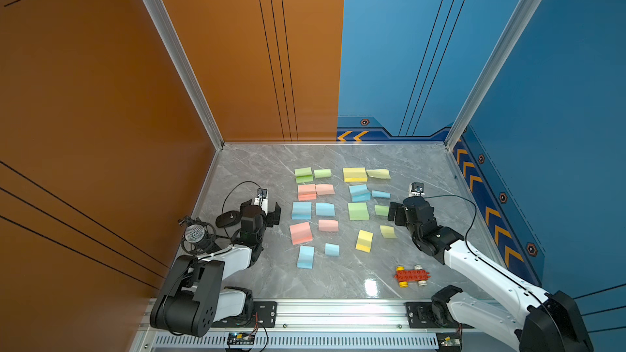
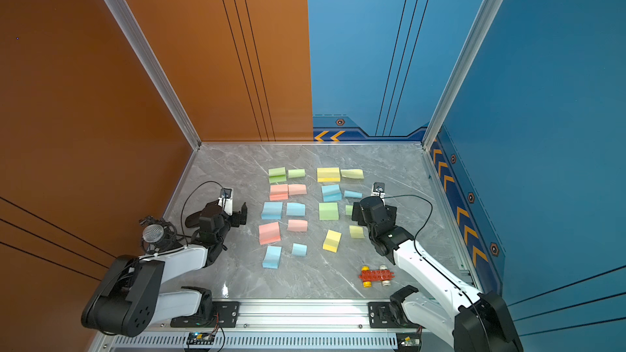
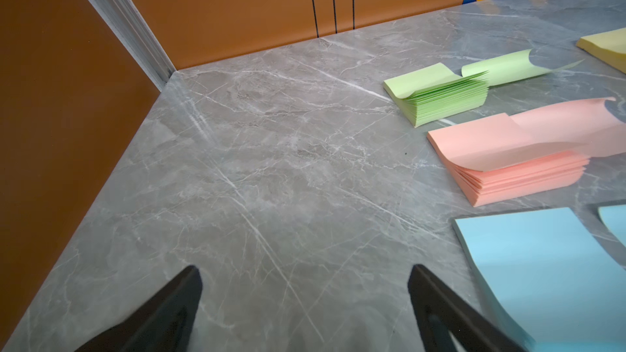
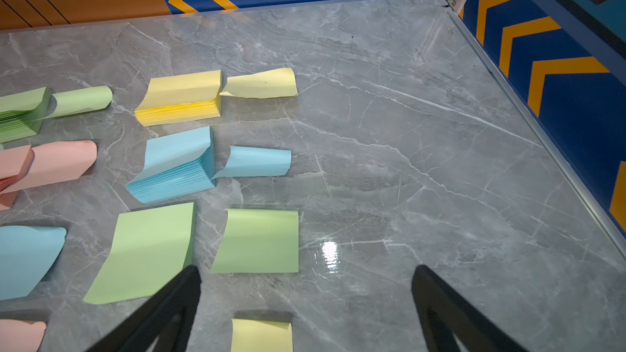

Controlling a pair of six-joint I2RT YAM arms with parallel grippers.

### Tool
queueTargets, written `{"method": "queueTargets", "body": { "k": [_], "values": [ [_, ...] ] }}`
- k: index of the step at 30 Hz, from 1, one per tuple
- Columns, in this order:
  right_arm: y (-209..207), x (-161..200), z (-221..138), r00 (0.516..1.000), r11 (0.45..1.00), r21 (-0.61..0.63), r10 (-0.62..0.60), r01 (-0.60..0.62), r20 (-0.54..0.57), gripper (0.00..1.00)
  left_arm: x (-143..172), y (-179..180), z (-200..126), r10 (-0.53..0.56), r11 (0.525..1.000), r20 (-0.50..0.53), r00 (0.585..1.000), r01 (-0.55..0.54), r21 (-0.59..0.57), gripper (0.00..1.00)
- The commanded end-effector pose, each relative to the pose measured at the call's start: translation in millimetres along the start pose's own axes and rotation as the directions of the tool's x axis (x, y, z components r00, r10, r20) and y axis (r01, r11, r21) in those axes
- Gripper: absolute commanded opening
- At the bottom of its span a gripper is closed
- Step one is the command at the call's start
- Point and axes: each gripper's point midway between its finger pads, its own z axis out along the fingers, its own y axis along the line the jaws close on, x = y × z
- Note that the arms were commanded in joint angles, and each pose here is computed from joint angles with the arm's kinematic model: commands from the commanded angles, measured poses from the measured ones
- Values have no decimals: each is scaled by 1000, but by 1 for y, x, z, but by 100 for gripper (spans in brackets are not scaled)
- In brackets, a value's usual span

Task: Tear off pages from different memo pads
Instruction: Reset both arms

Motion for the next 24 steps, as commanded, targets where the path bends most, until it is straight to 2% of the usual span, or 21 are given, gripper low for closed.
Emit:
{"method": "queueTargets", "body": {
  "k": [1, 3, 5, 9, 11, 20, 23, 24],
  "values": [
    [-1, -20, 3, 999, 1000, 14, -2, 1, 39, 100, -9, 9, 16, -54, 998, 72, 996, 57, -28, 99],
    [-9, -21, 6, 999, 999, 53, -9, 7, 40, 100, -3, 27, 26, -116, 987, 84, 990, 124, -106, 98],
    [-17, -21, 8, 999, 996, 89, -16, 12, 43, 100, 0, 37, 23, -145, 977, 81, 986, 156, -149, 99],
    [-35, -18, 14, 998, 985, 171, -30, 21, 51, 100, -2, 44, 33, -159, 968, 43, 986, 164, -191, 99],
    [-47, -17, 18, 998, 974, 225, -35, 22, 53, 100, 2, 44, 34, -157, 968, 11, 988, 156, -194, 99],
    [-104, -21, 42, 998, 905, 424, -11, -15, 57, 100, 1, 42, 33, -149, 969, 11, 989, 148, -195, 99],
    [-132, 13, 66, 995, 883, 463, 99, -77, -22, 100, 1, 42, 34, -150, 969, 11, 989, 149, -195, 98],
    [-137, 11, 70, 991, 876, 471, 132, -105, -23, 100, 1, 42, 34, -149, 970, 11, 989, 148, -194, 99]
  ]
}}
